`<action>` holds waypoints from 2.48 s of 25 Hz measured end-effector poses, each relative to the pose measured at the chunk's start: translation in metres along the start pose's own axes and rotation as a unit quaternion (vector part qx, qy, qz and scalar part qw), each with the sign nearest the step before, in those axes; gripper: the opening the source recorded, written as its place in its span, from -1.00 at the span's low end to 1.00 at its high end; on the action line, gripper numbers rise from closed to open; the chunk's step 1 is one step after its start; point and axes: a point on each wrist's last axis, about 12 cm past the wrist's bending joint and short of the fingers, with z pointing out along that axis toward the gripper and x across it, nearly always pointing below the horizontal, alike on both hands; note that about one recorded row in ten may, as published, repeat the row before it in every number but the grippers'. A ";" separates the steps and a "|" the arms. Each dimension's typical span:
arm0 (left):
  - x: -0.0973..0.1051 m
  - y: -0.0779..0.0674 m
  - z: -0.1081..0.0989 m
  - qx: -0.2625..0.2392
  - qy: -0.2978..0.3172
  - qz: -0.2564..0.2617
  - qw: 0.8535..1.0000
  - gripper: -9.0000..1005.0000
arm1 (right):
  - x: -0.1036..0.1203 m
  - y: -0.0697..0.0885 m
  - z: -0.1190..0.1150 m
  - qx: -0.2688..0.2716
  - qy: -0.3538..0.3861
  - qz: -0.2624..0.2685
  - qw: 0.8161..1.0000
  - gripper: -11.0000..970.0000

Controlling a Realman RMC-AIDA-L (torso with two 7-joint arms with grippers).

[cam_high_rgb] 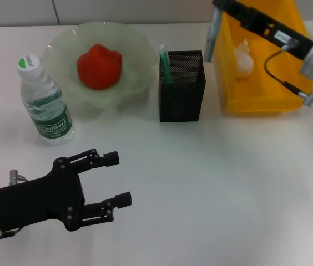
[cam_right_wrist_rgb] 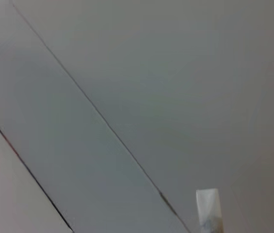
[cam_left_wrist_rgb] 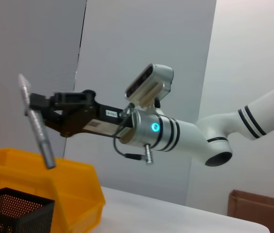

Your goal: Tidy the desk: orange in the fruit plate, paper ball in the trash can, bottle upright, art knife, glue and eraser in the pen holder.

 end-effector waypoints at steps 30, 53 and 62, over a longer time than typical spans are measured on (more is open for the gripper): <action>0.001 0.000 -0.001 -0.005 0.002 0.003 1.000 0.56 | 0.026 0.007 0.029 -0.011 0.074 -0.227 0.971 -0.53; -0.004 0.006 -0.004 0.002 0.016 -0.020 1.000 0.56 | 0.000 0.027 -0.073 -0.131 -0.036 -0.159 0.978 0.69; -0.017 0.018 -0.008 0.016 0.033 -0.024 0.999 0.56 | 0.003 0.033 -0.115 -0.222 0.123 -0.145 0.956 0.69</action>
